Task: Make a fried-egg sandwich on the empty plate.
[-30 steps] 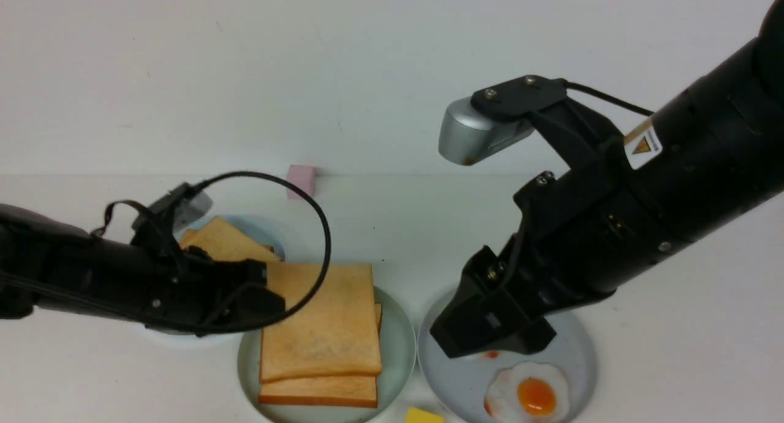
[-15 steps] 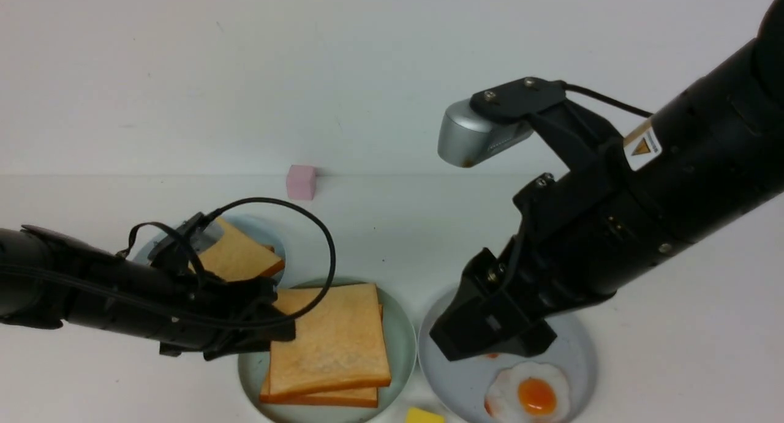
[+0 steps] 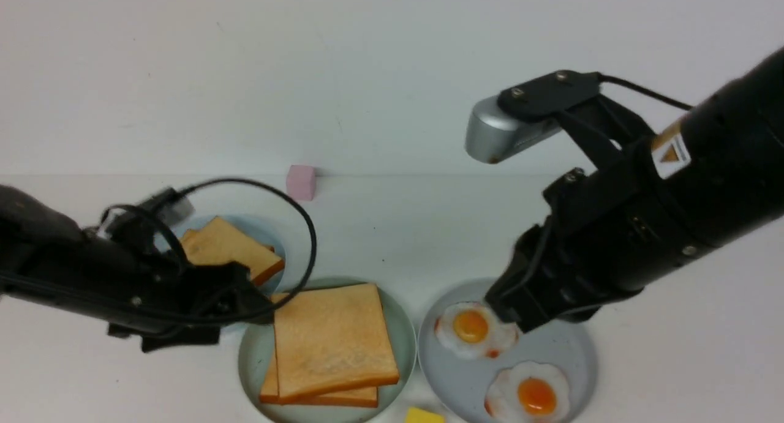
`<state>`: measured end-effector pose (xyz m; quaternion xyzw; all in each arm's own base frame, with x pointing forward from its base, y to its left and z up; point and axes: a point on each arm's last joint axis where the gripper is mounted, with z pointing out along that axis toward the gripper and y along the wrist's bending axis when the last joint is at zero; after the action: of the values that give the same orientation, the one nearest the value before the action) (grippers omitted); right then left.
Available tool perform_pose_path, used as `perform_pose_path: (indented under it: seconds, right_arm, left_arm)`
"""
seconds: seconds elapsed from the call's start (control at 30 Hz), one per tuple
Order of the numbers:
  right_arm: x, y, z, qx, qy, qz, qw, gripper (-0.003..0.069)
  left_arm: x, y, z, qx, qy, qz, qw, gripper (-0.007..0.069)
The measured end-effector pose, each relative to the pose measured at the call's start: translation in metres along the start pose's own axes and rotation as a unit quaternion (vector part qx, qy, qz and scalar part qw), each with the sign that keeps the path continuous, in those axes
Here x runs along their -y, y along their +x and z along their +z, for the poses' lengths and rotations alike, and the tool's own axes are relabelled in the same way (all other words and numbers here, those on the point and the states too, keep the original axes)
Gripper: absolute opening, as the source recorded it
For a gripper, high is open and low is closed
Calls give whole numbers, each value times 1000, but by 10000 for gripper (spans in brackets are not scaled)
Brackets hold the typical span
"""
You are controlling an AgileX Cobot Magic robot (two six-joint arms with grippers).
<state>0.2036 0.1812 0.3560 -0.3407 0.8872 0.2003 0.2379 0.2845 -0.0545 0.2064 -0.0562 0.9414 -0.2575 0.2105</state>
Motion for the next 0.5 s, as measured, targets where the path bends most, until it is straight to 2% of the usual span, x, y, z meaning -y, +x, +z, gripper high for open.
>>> perform_pose_path:
  seconds: [0.13, 0.2, 0.33, 0.4, 0.47, 0.5]
  right_arm:
    - [10, 21, 3, 28, 50, 33, 998, -10]
    - [15, 44, 3, 58, 78, 56, 994, -10]
    - [19, 85, -6, 127, 109, 51, 985, -10]
    - [19, 104, -14, 169, 117, 36, 978, -10]
    - [18, 116, -19, 194, 120, 28, 973, -10]
    - [16, 130, -27, 234, 120, 18, 965, -10]
  left_arm:
    - [18, 7, -33, 9, 19, 10, 1000, 531]
    - [30, 15, -55, 13, 37, 38, 999, 461]
    - [42, 34, -89, 50, 52, 72, 995, 286]
    - [48, 49, -110, 78, 56, 100, 990, 166]
    - [50, 58, -121, 91, 54, 119, 987, 113]
    - [50, 75, -133, 98, 46, 146, 983, 36]
